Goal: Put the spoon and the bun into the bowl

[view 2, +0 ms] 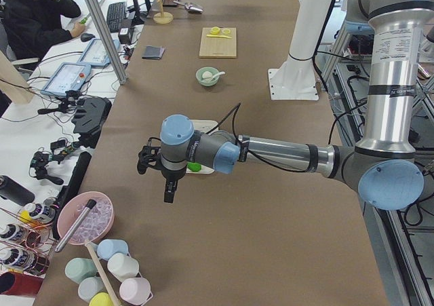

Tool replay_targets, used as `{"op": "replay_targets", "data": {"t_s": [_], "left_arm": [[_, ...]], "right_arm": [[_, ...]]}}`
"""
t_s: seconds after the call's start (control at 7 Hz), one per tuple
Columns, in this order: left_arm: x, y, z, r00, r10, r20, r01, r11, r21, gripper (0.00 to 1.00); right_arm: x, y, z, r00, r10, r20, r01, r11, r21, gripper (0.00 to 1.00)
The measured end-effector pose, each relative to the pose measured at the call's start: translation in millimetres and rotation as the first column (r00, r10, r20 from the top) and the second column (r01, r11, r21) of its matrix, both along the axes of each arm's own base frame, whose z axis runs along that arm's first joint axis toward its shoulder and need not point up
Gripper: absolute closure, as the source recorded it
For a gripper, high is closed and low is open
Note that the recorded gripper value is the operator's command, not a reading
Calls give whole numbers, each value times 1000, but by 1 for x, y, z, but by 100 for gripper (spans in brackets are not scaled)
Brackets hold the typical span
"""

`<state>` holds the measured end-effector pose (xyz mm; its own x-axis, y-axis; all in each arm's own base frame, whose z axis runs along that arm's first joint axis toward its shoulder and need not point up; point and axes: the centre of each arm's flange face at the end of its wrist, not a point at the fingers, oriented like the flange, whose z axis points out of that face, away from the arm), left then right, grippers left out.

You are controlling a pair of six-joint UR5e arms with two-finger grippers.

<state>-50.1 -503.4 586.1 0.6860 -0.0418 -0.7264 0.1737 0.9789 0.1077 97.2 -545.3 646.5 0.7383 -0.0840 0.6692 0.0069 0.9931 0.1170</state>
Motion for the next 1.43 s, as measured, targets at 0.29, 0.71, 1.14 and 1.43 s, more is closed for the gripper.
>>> {"op": "replay_targets", "data": {"t_s": [0.29,0.71,1.14,1.43], "left_arm": [[-24,14,4,998,-56,-24,56,998,-31,2],[-25,39,1,998,-66,-25,65,997,-41,2],[-25,40,0,998,-65,-25,64,997,-43,2],[-25,42,3,998,-65,-24,64,997,-50,2]], "right_arm": [[-22,-1,-34,999,41,-5,-41,998,-46,0],[-58,23,-65,997,72,1,-72,993,-89,0],[-62,28,-70,998,70,4,-69,994,-84,0],[-64,28,-71,998,66,8,-66,994,-83,0]]}}
